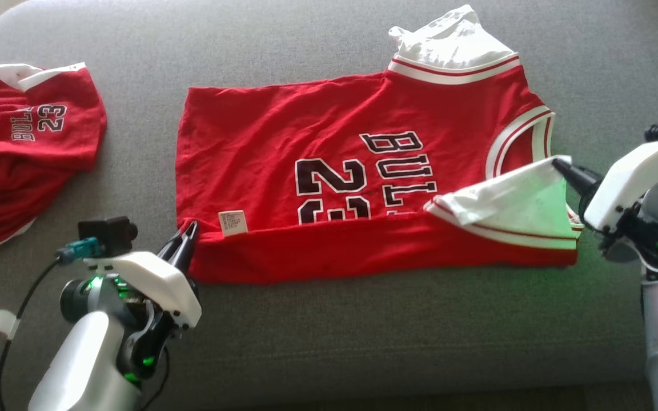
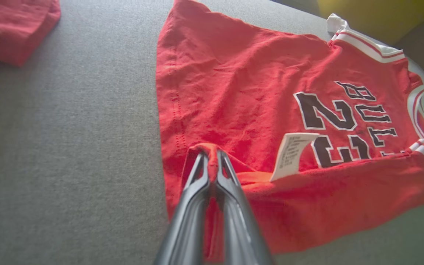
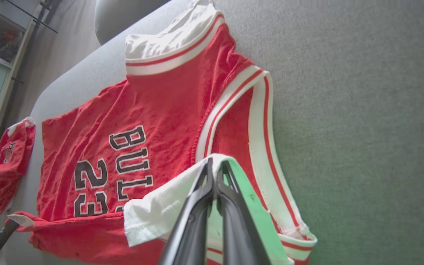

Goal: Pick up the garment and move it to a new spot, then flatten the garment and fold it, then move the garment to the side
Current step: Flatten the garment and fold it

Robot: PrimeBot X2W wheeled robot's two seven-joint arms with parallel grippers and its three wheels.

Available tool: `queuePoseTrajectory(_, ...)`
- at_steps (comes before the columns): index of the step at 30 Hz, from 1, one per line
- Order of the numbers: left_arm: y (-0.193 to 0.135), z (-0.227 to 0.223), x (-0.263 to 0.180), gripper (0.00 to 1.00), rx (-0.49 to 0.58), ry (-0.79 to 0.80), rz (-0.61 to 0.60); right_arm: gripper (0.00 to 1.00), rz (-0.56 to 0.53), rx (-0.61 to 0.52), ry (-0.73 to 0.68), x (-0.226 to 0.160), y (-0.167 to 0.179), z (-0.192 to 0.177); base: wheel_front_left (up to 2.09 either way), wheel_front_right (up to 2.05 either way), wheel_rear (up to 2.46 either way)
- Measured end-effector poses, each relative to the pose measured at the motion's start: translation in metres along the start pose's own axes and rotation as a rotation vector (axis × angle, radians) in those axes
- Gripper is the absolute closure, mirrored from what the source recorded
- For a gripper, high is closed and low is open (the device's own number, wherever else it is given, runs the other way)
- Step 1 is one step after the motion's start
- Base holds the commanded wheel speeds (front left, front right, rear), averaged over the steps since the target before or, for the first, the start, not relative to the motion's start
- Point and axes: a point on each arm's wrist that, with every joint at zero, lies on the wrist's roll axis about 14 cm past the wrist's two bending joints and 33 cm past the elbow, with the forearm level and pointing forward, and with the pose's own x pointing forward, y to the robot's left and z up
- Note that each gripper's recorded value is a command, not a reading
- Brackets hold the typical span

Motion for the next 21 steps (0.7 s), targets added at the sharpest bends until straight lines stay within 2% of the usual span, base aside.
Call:
queuePoseTrajectory(7, 0.002, 0.003, 0.007, 1.0, 0.018, -0.004, 0.003, 1.0, 0.008, 0.008, -0.038, 0.006, 0.001, 0.011, 0.0, 0.0, 0.0)
queuePoseTrajectory(21, 0.006, 0.008, 0.034, 1.0, 0.069, -0.011, 0.008, 1.0, 0.002, 0.014, -0.031, 0.023, -0.003, 0.007, 0.0, 0.0, 0.0)
